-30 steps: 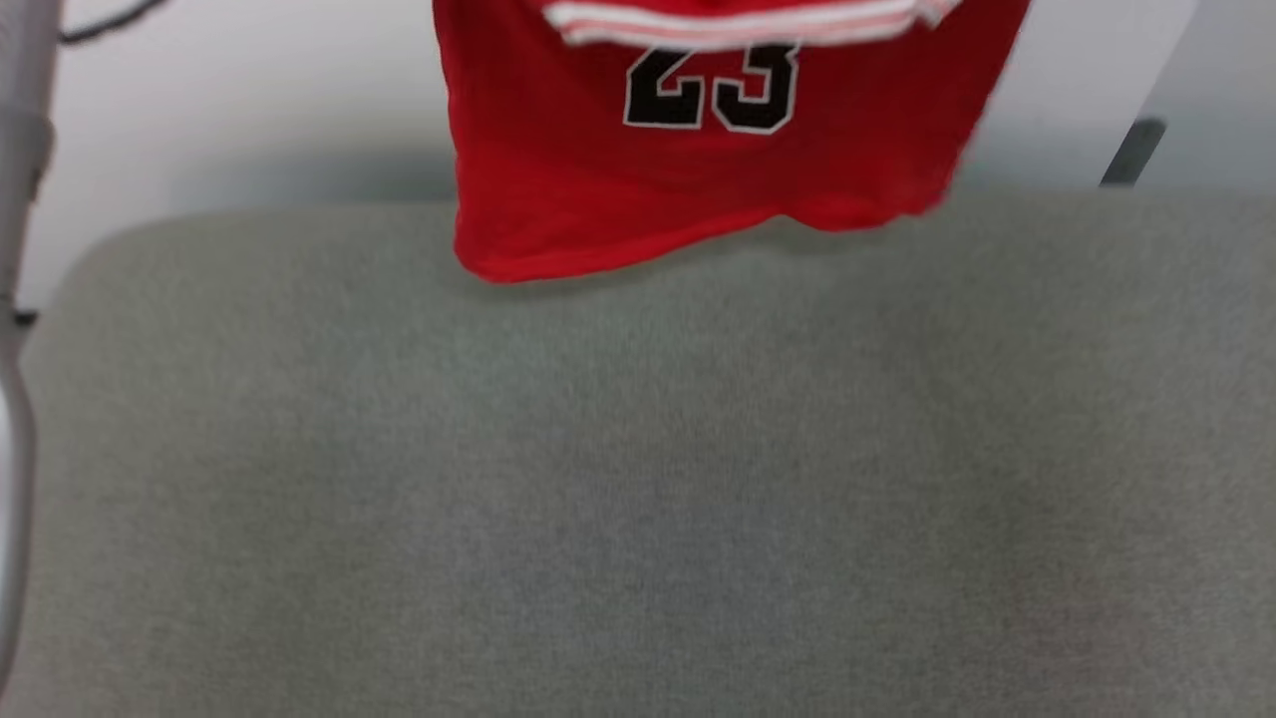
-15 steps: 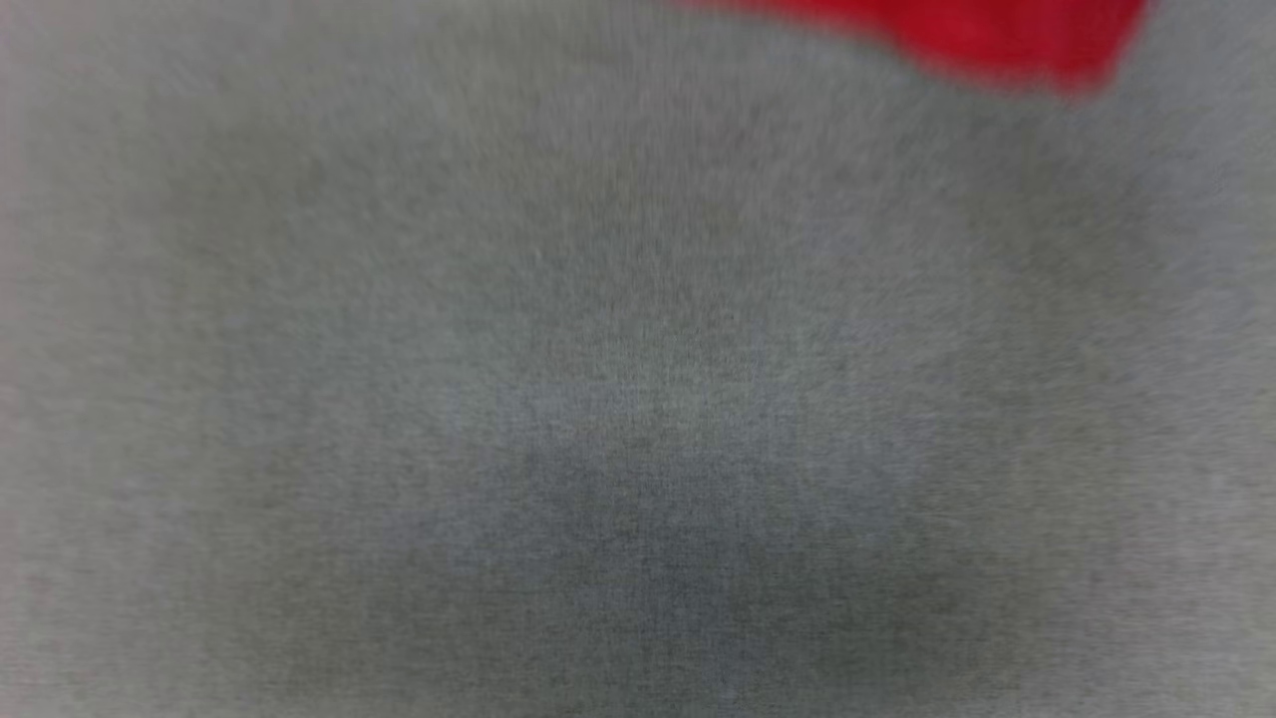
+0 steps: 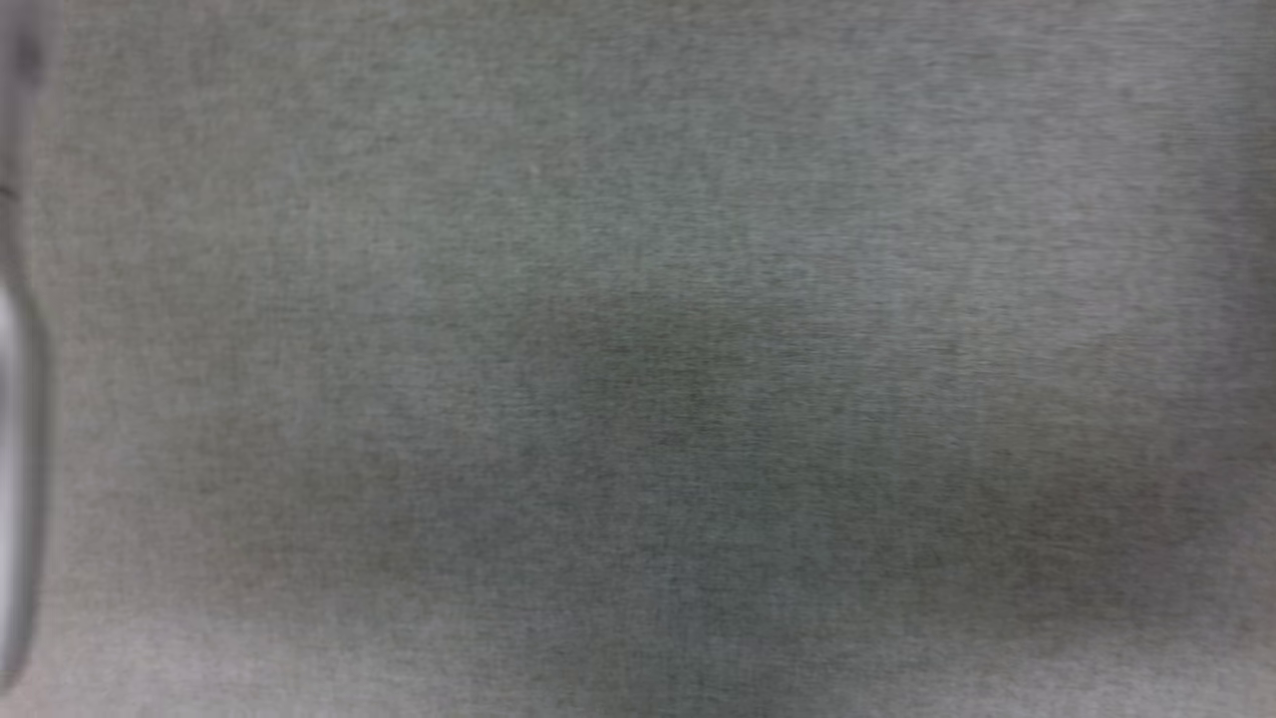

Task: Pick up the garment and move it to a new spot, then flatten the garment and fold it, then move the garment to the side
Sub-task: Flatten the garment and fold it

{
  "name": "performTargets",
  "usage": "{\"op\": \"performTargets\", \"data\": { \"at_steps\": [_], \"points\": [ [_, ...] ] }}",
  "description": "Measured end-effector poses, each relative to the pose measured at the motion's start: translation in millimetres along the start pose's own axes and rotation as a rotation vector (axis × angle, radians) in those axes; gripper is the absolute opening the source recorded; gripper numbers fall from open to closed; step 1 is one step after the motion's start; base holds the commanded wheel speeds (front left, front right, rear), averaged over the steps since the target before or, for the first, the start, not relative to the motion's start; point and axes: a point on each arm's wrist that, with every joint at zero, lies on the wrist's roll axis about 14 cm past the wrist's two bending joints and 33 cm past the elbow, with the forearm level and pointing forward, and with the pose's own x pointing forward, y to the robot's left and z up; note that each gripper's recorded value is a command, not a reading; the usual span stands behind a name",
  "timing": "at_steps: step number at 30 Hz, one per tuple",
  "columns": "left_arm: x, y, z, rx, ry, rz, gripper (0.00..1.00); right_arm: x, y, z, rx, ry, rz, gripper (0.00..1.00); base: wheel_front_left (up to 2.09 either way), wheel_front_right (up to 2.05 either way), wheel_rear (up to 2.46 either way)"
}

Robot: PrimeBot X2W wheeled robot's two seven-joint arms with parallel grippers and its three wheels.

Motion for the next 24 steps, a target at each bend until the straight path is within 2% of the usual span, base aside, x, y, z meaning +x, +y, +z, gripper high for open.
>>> {"op": "performTargets", "data": {
  "at_steps": [3,7,9,12,16,24],
  "points": [
    [-16.5,13.6,-47.6,-0.005,0.164,0.035,0.0,-18.1,11.8,-46.1,0.073,0.117,0.011,0.0,0.0,0.0,0.0],
    [-41.0,18.9,-72.2,-0.023,0.294,0.044,0.0,-33.2,16.8,-61.7,0.167,0.217,0.009,0.0,0.0,0.0,0.0],
    [-58.0,27.6,-79.4,-0.014,0.362,0.058,0.0,-45.8,19.6,-69.1,0.172,0.289,0.026,0.0,0.0,0.0,0.0],
    [-85.9,42.1,-83.1,0.015,0.443,0.082,0.0,-64.2,19.3,-67.3,0.205,0.364,0.04,0.0,0.0,0.0,0.0],
    [-110.7,48.8,-60.8,0.03,0.44,0.09,0.0,-88.8,6.7,-46.8,0.216,0.423,0.047,0.0,0.0,0.0,0.0],
    [-182.2,35.6,-57.7,0.019,0.544,0.04,0.0,-173.6,3.7,-21.0,0.228,0.608,0.124,0.0,0.0,0.0,0.0]
  ]
}}
